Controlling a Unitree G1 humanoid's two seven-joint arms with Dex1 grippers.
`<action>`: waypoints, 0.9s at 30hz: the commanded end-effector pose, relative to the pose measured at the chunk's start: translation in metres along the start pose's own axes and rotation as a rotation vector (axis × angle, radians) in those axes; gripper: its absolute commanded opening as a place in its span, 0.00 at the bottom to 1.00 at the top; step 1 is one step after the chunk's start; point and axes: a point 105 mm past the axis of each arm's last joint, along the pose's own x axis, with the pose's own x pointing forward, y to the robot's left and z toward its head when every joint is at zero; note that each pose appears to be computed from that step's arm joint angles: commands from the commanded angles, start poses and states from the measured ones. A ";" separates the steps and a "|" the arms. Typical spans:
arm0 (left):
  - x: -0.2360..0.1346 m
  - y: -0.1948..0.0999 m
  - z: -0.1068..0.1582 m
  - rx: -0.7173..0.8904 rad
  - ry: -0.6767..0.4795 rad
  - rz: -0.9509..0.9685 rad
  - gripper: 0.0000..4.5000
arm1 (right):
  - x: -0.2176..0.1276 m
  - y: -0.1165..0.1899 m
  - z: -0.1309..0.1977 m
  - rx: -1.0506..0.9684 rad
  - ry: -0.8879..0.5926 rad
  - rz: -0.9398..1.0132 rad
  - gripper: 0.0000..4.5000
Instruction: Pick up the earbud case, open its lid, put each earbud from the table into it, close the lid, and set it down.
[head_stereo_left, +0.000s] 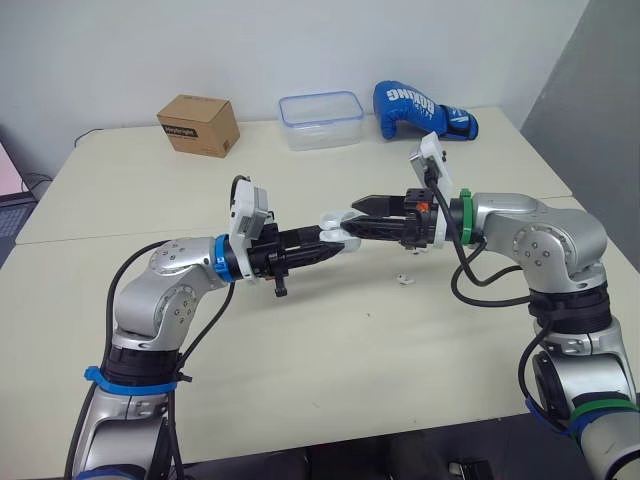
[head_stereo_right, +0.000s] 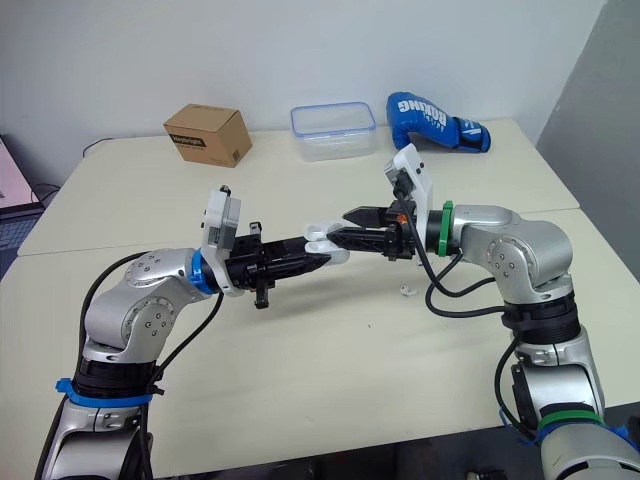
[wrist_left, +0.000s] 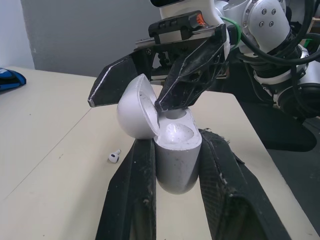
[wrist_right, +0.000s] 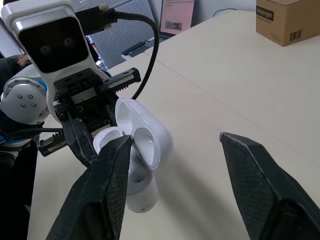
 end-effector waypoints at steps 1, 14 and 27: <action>0.002 -0.008 0.010 0.045 -0.026 -0.029 0.17 | -0.002 0.003 0.021 -0.062 -0.052 0.006 0.64; -0.023 0.021 0.012 0.104 -0.010 0.119 0.17 | -0.036 0.012 0.034 -0.137 0.065 0.112 0.64; -0.032 0.041 0.028 0.151 -0.018 0.163 0.17 | -0.035 -0.033 -0.047 -0.435 0.769 -0.009 0.64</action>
